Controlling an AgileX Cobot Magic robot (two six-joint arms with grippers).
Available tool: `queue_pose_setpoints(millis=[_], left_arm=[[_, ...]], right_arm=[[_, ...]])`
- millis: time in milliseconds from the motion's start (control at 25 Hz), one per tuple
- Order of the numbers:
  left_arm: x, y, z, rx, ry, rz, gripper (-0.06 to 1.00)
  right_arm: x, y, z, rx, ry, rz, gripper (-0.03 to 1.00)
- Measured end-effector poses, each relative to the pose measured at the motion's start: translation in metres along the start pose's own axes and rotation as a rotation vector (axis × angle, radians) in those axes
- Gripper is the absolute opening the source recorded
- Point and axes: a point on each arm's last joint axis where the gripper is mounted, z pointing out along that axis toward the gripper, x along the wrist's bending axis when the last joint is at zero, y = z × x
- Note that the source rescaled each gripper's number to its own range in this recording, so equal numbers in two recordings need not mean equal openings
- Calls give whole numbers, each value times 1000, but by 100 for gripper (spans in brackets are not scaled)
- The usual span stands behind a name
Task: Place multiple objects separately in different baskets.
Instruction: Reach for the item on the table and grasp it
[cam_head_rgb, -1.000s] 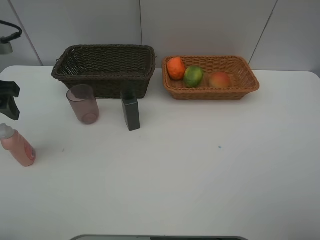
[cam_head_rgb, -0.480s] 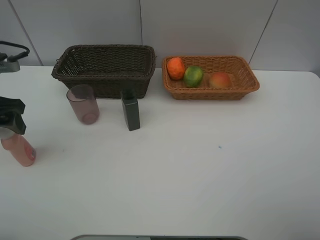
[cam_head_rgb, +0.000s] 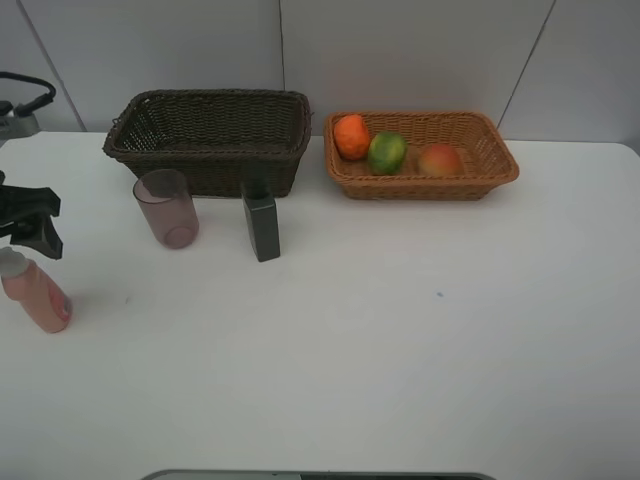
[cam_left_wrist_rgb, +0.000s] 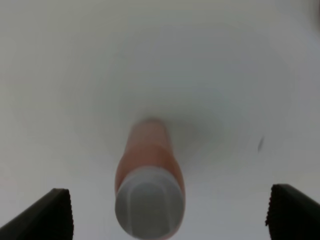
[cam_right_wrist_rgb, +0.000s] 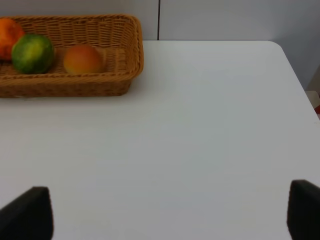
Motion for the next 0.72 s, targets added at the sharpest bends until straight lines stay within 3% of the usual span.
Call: queue_pose_setpoints(millis=[720], left_arm=[[-3,4,64,128,16,-21,98]], right_arm=[[0,0,0,0,0,0,96]])
